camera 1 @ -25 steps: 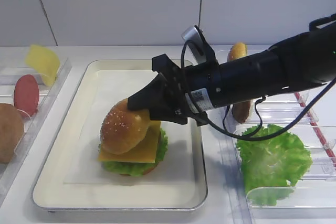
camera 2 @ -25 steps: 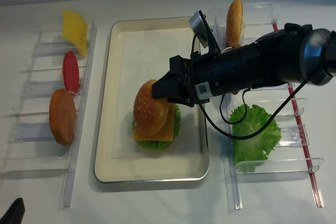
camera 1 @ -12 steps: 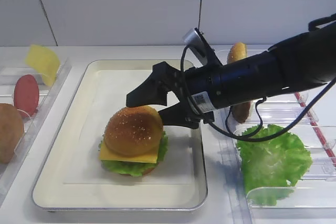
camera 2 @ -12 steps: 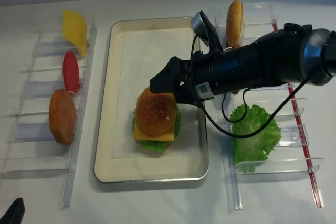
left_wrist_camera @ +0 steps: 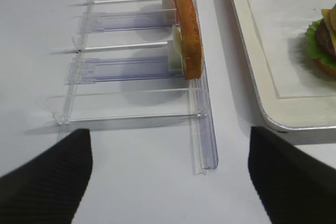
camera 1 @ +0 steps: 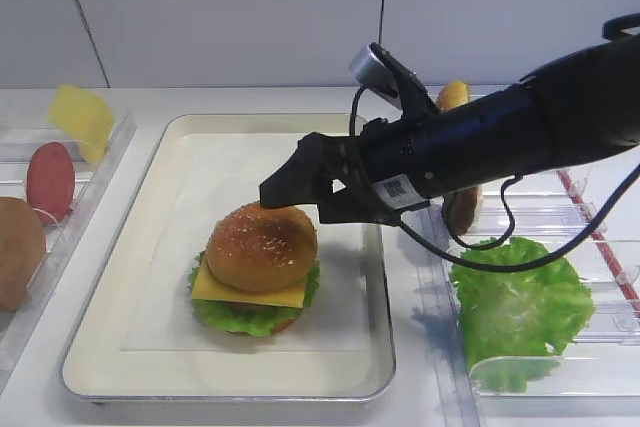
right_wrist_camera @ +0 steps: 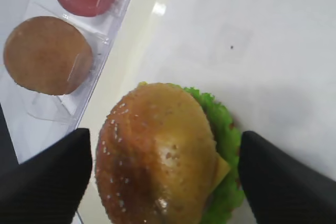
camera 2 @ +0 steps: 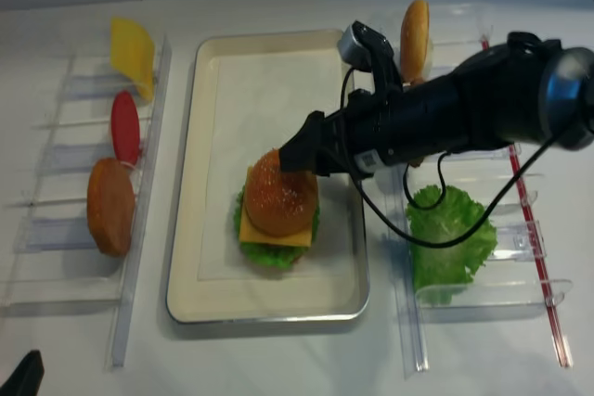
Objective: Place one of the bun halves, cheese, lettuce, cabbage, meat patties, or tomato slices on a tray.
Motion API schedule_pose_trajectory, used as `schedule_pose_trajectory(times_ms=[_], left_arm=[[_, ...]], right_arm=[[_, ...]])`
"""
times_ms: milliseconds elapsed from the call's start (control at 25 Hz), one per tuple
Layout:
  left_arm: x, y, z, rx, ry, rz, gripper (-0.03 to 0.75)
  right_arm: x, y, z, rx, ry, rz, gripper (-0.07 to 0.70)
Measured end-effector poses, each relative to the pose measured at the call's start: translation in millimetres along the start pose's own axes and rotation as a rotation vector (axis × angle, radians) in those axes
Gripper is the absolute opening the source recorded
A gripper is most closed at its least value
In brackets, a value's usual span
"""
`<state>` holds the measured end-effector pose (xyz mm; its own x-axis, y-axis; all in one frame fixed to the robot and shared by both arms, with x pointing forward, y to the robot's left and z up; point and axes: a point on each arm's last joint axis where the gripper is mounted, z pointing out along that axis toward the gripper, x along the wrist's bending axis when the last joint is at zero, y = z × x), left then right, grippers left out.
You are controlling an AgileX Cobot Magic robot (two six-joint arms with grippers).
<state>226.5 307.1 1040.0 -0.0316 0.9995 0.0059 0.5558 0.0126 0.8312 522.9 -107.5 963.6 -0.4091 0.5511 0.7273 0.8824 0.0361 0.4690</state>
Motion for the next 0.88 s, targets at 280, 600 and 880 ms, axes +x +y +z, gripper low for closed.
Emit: schedule_pose_trajectory(times_ms=[280, 600, 880], left_arm=[[0.0, 0.0, 0.0, 0.0, 0.0, 0.0, 0.582], [0.0, 0.0, 0.0, 0.0, 0.0, 0.0, 0.582], [0.0, 0.0, 0.0, 0.0, 0.0, 0.0, 0.582]], right_arm=[[21.0, 11.9, -24.2, -0.092, -0.056, -0.225, 0.579], [60.8, 18.5, -82.9, -0.172, -0.262, -0.664, 0.579], [60.8, 6.1, -108.8, -0.026, -0.456, -0.781, 0.561]])
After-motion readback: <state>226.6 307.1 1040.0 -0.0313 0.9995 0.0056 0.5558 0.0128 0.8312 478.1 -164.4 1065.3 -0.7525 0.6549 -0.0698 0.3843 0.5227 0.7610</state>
